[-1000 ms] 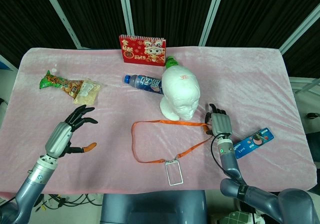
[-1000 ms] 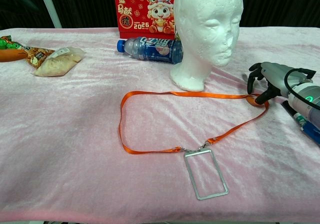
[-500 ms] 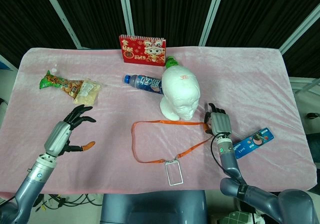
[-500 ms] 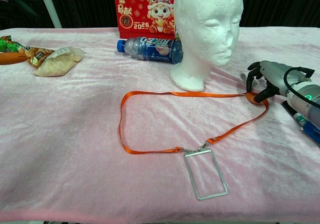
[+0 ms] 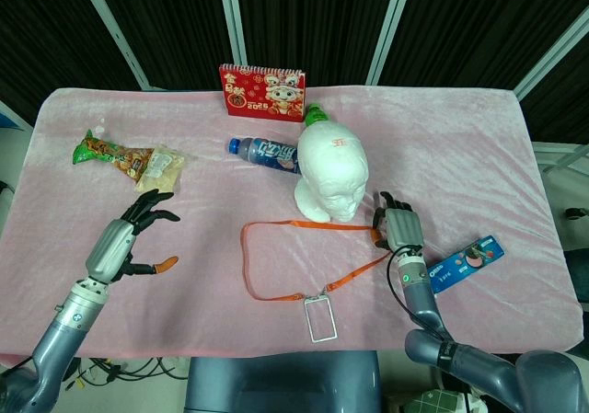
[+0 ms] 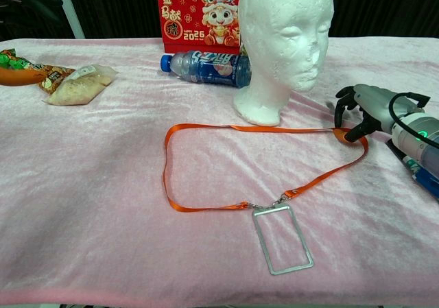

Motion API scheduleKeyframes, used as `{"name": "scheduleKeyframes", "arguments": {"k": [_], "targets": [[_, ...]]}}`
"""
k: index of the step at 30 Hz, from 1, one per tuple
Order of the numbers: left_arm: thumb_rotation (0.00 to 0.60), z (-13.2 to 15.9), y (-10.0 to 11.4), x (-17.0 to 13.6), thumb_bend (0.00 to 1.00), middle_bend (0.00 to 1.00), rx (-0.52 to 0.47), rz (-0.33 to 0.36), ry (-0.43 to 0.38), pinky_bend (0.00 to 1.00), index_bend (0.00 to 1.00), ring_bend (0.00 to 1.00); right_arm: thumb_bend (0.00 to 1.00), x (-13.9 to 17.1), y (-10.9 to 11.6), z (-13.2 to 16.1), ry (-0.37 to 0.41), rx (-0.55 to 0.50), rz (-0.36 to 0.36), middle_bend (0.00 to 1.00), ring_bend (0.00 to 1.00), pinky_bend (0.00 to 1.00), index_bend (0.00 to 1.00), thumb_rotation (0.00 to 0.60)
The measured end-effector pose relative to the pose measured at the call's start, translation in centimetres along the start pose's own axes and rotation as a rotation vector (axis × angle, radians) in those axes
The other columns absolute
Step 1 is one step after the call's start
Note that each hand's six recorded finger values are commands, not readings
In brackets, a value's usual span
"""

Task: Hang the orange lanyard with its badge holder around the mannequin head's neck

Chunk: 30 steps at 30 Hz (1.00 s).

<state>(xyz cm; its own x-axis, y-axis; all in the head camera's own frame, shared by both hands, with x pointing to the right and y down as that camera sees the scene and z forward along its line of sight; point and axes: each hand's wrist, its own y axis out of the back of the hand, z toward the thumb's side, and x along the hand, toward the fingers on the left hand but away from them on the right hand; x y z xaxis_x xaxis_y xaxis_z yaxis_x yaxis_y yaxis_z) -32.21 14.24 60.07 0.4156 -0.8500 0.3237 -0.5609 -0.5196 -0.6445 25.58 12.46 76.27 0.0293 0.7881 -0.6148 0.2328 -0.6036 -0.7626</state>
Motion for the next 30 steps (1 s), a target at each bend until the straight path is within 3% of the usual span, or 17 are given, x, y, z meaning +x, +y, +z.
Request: {"name": "scheduleKeyframes", "arguments": {"k": [4,8,13,23,30], "targets": [[0.600,0.2,-0.7,1.5,0.25,0.14,0.017,-0.036,0.014,0.11,0.39,0.00,0.45,0.1,0.2,0.4,0.007,-0.010,0.004,0.12,0.21,0.19,0.66,0.600],[0.600,-0.5,-1.7,3.7,0.28,0.15,0.009,-0.096,0.093,0.06,0.41,0.00,0.45,0.2,0.2,0.6,0.008,-0.010,0.008,0.12,0.21,0.19,0.66,0.600],[0.600,-1.4,-3.1,7.0,0.31,0.15,0.035,-0.111,0.198,0.05,0.42,0.00,0.45,0.5,0.1,0.7,0.002,-0.027,0.006,0.12,0.21,0.19,0.66,0.600],[0.600,-1.8,-9.4,13.3,0.30,0.15,0.208,-0.131,0.367,0.00,0.44,0.00,0.45,0.8,-0.1,1.2,0.009,-0.033,0.010,0.12,0.21,0.19,0.66,0.600],[0.600,-2.2,-12.4,15.4,0.27,0.15,0.231,-0.145,0.430,0.00,0.45,0.00,0.45,0.8,-0.1,0.8,0.002,-0.029,0.014,0.12,0.21,0.19,0.66,0.600]]}}
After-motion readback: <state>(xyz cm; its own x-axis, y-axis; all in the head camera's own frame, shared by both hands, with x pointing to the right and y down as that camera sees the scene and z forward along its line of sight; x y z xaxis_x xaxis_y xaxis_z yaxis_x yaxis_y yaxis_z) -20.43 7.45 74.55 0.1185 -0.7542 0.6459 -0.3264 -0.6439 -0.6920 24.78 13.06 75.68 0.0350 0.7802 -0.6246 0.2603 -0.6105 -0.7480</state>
